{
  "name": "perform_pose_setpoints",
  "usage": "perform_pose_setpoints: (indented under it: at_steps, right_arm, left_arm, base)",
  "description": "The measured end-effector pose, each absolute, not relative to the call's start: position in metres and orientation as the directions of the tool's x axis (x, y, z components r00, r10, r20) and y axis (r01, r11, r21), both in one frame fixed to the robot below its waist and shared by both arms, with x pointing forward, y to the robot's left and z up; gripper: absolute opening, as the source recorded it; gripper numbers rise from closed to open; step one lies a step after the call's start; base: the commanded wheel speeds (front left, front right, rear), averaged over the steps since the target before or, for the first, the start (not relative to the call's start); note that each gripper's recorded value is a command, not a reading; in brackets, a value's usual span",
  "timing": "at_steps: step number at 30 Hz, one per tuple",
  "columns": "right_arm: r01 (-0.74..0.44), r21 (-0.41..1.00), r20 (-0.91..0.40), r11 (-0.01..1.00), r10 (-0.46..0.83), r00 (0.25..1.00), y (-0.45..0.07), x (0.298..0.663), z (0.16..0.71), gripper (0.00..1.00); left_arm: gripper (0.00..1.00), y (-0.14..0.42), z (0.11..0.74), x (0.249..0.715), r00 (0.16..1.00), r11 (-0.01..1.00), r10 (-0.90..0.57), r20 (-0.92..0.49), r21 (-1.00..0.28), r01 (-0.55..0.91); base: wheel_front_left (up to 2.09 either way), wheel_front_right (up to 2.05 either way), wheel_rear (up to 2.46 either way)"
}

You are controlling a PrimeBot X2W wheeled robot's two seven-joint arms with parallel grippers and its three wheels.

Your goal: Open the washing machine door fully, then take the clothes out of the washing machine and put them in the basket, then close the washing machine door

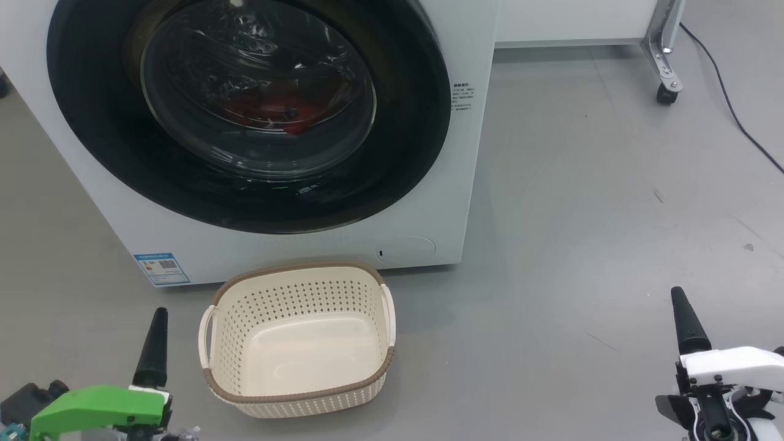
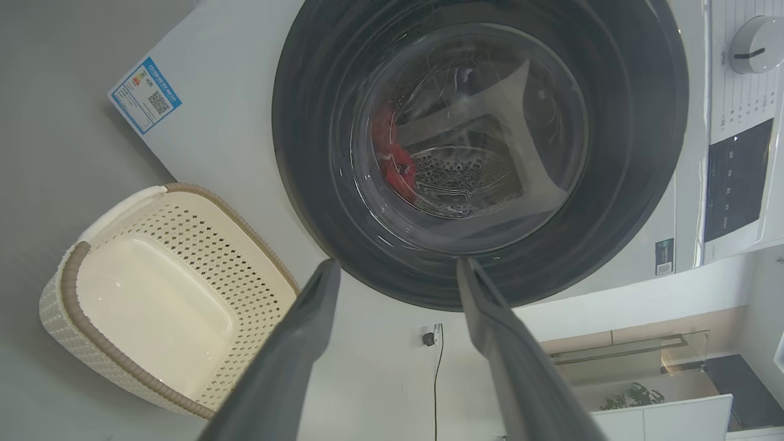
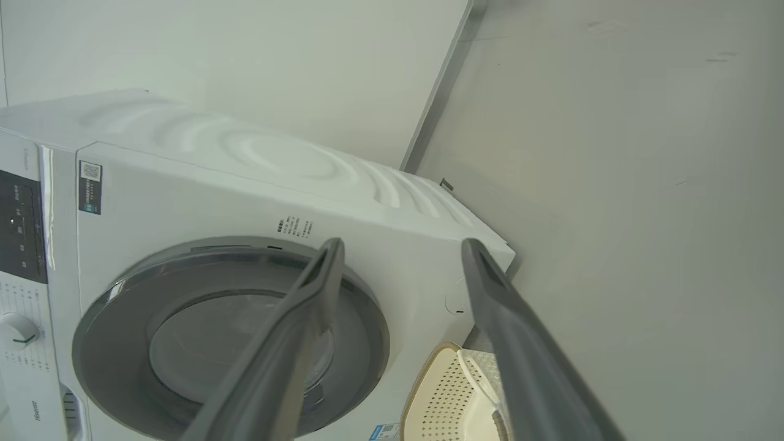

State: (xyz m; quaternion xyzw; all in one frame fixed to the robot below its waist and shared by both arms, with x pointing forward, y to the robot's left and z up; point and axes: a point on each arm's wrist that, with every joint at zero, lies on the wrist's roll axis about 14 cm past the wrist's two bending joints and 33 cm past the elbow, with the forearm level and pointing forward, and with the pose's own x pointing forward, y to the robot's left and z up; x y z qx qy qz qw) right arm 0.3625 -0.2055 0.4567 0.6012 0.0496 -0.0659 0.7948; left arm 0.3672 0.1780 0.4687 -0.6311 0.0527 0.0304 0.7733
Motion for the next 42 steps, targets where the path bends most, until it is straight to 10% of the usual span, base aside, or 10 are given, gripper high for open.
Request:
perform_pose_setpoints:
  at_steps: [19, 42]
  right_arm:
    - [0.097, 0.726, -0.145, 0.681, 0.013, 0.989, -0.192, 0.371, 0.466, 1.0]
    - [-0.027, 0.426, -0.115, 0.904, 0.084, 0.99, -0.161, 0.37, 0.468, 1.0]
  left_arm:
    - [1.0, 0.171, 0.486, 0.376, 0.995, 0.643, -0.067, -0.078, -0.766, -0.017]
    - [1.0, 0.144, 0.495, 0.374, 0.991, 0.868, -0.13, -0.023, -0.486, 0.102]
  base:
    - [0.0, 0.0, 0.0]
    - [0.0, 0.0, 0.0]
